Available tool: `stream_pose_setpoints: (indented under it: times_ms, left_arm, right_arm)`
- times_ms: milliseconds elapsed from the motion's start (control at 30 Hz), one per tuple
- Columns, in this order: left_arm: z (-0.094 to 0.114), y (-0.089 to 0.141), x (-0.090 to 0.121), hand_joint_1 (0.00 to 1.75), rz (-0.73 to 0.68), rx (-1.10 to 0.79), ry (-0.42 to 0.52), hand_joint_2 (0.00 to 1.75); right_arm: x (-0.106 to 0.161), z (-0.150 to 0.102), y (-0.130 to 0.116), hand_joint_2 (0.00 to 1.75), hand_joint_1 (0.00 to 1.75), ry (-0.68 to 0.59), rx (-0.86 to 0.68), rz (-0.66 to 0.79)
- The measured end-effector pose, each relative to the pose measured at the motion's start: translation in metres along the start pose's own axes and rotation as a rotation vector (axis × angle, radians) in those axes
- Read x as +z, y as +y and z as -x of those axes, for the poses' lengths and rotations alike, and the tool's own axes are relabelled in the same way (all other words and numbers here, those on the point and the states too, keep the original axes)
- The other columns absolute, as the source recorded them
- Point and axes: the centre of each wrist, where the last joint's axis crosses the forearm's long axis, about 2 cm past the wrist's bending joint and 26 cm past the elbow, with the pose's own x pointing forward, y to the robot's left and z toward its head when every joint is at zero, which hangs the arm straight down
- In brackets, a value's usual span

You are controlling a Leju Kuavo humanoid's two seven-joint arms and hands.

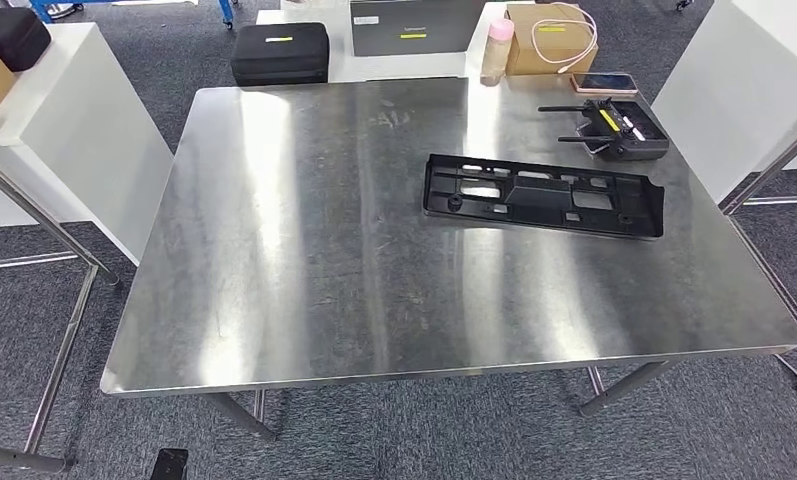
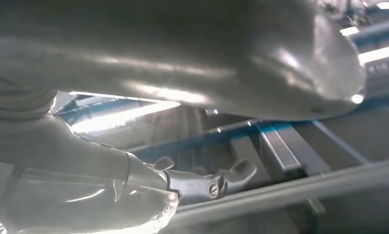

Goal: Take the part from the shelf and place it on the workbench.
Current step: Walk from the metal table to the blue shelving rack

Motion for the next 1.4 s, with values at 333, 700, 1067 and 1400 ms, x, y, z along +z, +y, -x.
stream_pose_setpoints:
  times_ms: [333, 700, 1067, 1400]
  left_arm:
    - [-0.005, -0.009, 0.001, 0.00, 0.003, 0.043, -0.015, 0.00]
    - [-0.011, -0.012, -0.001, 0.00, 0.019, 0.055, 0.008, 0.00]
    - [-0.012, -0.006, -0.004, 0.00, 0.087, -0.029, 0.077, 0.00]
    - [-0.011, 0.001, -0.006, 0.00, 0.094, -0.114, 0.143, 0.00]
  right_arm:
    - [0.151, -0.018, 0.023, 0.00, 0.00, 0.050, -0.356, 0.027]
    - [0.334, -0.060, 0.047, 0.00, 0.00, 0.461, -0.424, -0.450]
    - [0.428, -0.133, 0.038, 0.00, 0.00, 0.796, -0.456, -0.938]
    - [0.470, -0.179, 0.023, 1.75, 0.00, 0.666, -0.796, -1.332]
